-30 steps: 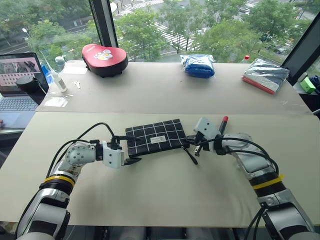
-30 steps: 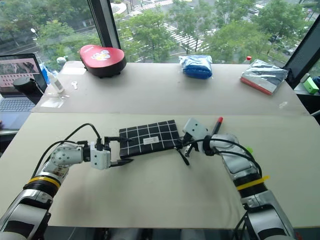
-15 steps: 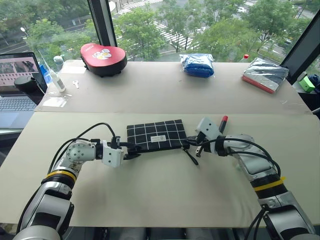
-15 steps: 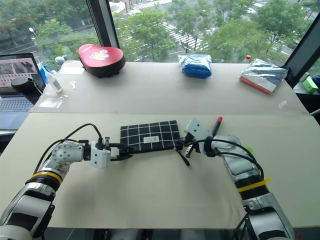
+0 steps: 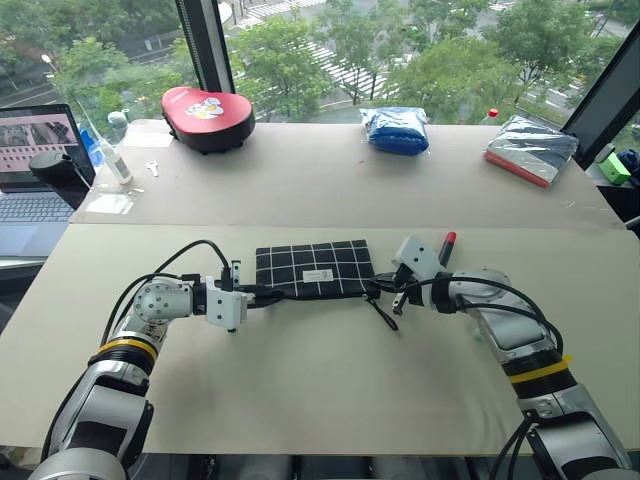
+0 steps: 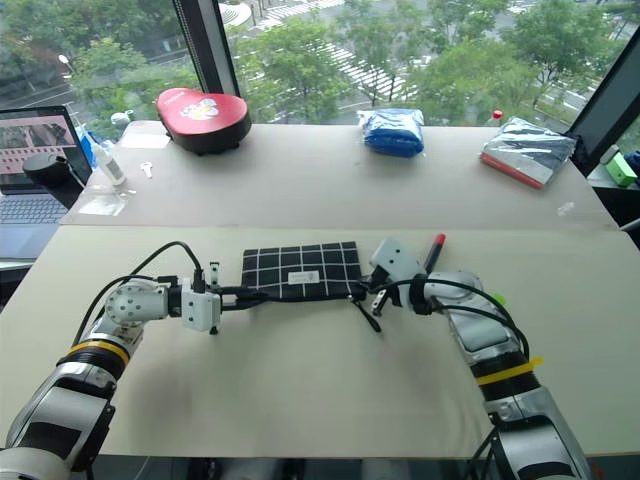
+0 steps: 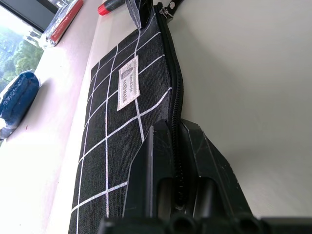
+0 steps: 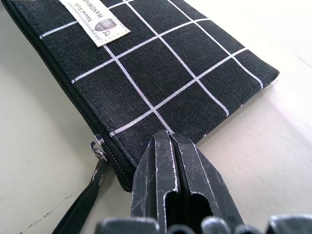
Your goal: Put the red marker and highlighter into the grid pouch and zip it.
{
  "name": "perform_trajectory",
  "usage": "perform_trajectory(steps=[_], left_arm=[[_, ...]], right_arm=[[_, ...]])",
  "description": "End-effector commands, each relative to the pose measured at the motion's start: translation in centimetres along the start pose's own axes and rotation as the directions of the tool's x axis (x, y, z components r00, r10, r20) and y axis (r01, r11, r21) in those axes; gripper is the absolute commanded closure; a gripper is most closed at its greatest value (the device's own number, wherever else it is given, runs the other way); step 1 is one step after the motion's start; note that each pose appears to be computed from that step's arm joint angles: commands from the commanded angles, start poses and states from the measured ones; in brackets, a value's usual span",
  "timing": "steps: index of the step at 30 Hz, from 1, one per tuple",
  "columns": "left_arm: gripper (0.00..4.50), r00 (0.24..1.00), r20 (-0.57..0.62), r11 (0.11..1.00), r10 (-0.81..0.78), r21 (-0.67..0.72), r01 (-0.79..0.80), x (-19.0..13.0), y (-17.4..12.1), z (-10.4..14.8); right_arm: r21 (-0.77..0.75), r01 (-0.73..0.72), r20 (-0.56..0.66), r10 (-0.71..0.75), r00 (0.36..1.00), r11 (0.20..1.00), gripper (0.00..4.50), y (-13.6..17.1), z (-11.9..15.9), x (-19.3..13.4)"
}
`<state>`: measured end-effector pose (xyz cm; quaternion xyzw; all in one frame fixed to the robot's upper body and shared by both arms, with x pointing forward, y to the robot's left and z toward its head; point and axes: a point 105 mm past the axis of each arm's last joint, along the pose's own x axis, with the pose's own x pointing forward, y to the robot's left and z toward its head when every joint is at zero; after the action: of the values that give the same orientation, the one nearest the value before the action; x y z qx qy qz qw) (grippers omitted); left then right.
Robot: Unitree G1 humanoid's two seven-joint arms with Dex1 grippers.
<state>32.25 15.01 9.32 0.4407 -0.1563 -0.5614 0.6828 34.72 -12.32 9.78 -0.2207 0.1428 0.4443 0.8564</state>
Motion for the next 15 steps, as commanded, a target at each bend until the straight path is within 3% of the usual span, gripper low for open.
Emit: perform_trajectory(steps=[1, 5, 7, 8, 9, 12, 15], left_arm=[[4.43, 0.998, 0.030, 0.999, 0.053, -0.007, -0.053, 0.5, 0.8, 0.4], [4.43, 0.992, 0.054, 0.988, 0.114, -0.116, -0.107, 0.8, 1.7, 0.6], [4.43, 0.985, 0.062, 0.977, 0.158, -0.155, -0.147, 0.8, 2.4, 0.8], [4.50, 0.982, 0.064, 0.971, 0.180, -0.173, -0.167, 0.7, 2.8, 0.9], [4.50, 0.977, 0.066, 0.963, 0.202, -0.194, -0.186, 0.7, 3.1, 1.0], [4.50, 0.963, 0.065, 0.941, 0.262, -0.240, -0.240, 0.5, 3.8, 1.2], [4.50, 0.948, 0.051, 0.915, 0.315, -0.280, -0.289, 0.3, 4.4, 1.4]], right_arm=[[0.014, -0.012, -0.018, 0.012, 1.000, 1.000, 4.50, 0.2, -0.6, -0.3], [0.113, 0.025, 0.091, -0.036, 0.995, 0.993, 4.50, -0.9, 1.3, -0.3], [0.228, 0.092, 0.169, -0.132, 0.977, 0.969, 4.50, -2.9, 2.8, -0.7], [0.260, 0.095, 0.199, -0.150, 0.968, 0.961, 3.90, -3.4, 3.3, -1.0], [0.291, 0.096, 0.230, -0.167, 0.959, 0.952, 3.79, -3.8, 3.9, -1.3], [0.355, 0.082, 0.307, -0.199, 0.931, 0.931, 2.71, -4.7, 5.6, -2.7], [0.437, -0.033, 0.446, -0.184, 0.876, 0.899, 1.69, -5.1, 8.1, -5.2]])
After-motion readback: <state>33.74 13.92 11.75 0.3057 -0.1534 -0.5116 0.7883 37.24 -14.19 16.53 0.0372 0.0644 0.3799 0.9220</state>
